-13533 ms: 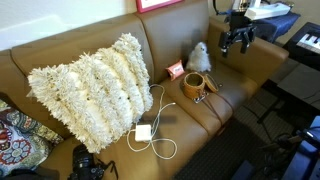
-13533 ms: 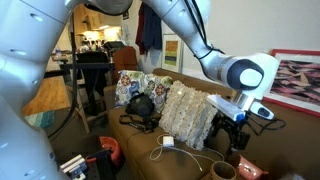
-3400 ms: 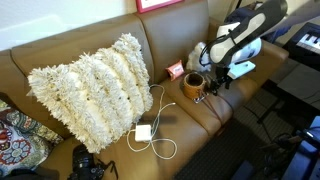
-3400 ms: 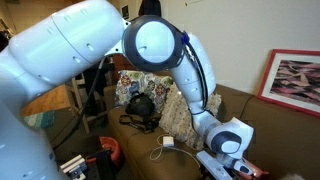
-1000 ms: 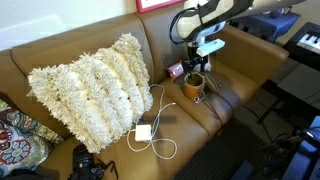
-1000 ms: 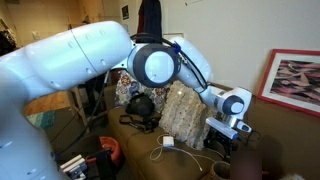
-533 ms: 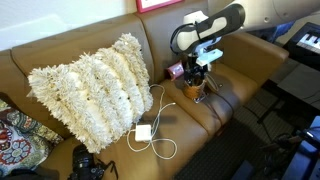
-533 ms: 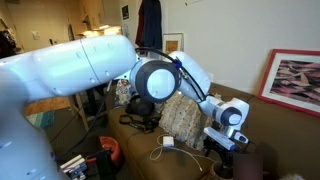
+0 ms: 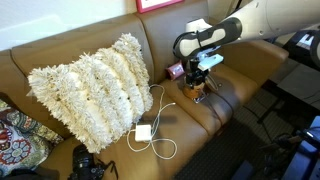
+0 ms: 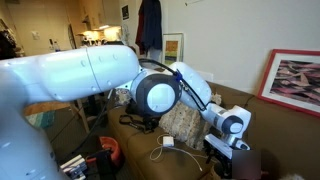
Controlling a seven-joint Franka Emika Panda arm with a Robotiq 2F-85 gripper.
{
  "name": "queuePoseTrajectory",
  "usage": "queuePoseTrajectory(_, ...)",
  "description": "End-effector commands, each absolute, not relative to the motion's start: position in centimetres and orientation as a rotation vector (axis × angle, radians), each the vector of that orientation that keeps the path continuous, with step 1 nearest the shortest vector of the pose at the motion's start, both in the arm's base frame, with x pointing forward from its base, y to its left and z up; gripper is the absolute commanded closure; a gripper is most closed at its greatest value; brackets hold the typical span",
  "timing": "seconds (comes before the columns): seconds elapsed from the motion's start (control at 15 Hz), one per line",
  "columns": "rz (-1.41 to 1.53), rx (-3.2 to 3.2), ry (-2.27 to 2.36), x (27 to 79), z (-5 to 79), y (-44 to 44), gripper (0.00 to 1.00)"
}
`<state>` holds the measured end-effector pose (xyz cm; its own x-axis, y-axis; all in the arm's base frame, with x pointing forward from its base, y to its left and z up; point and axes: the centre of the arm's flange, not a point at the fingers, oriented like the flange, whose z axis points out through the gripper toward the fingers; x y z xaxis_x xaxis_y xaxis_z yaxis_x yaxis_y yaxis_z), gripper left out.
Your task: Pick up the brown object from the couch and slightly move it to the right.
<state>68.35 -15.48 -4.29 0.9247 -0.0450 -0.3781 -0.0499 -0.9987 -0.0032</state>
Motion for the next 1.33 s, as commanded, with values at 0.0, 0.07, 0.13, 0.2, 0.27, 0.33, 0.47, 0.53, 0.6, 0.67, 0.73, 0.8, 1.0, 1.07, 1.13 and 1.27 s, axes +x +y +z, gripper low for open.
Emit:
queuePoseTrajectory(0.0,0.572,-3.068,0.039,70.9,-3.7,-15.8,0.0)
queuePoseTrajectory(0.07,0.555,-3.072,0.033,71.5,-3.1,-15.6,0.0)
queuePoseTrajectory(0.13,0.543,-3.073,0.029,71.8,-2.6,-15.4,0.0)
queuePoseTrajectory(0.2,0.53,-3.073,0.024,72.2,-2.2,-15.3,0.0)
queuePoseTrajectory(0.27,0.527,-3.076,0.016,72.4,-2.0,-15.1,0.0)
queuePoseTrajectory(0.33,0.528,-3.077,0.011,72.5,-2.0,-15.1,0.0)
queuePoseTrajectory(0.47,0.537,-3.076,0.005,72.5,-2.4,-15.2,0.0)
queuePoseTrajectory(0.53,0.539,-3.075,0.003,72.5,-2.6,-15.2,0.0)
queuePoseTrajectory(0.6,0.547,-3.072,0.004,72.3,-3.2,-15.3,0.0)
queuePoseTrajectory(0.67,0.557,-3.069,0.002,72.1,-3.8,-15.5,0.0)
queuePoseTrajectory(0.73,0.569,-3.065,0.003,72.0,-4.6,-15.6,0.0)
queuePoseTrajectory(0.8,0.581,-3.063,0.006,71.8,-5.3,-15.8,0.0)
queuePoseTrajectory(1.0,0.617,-3.052,0.013,71.3,-7.0,-16.4,0.0)
queuePoseTrajectory(1.07,0.625,-3.05,0.014,71.1,-7.4,-16.5,0.0)
queuePoseTrajectory(1.13,0.633,-3.049,0.013,70.9,-7.7,-16.6,0.0)
queuePoseTrajectory(1.27,0.643,-3.051,0.015,70.7,-8.1,-16.9,0.0)
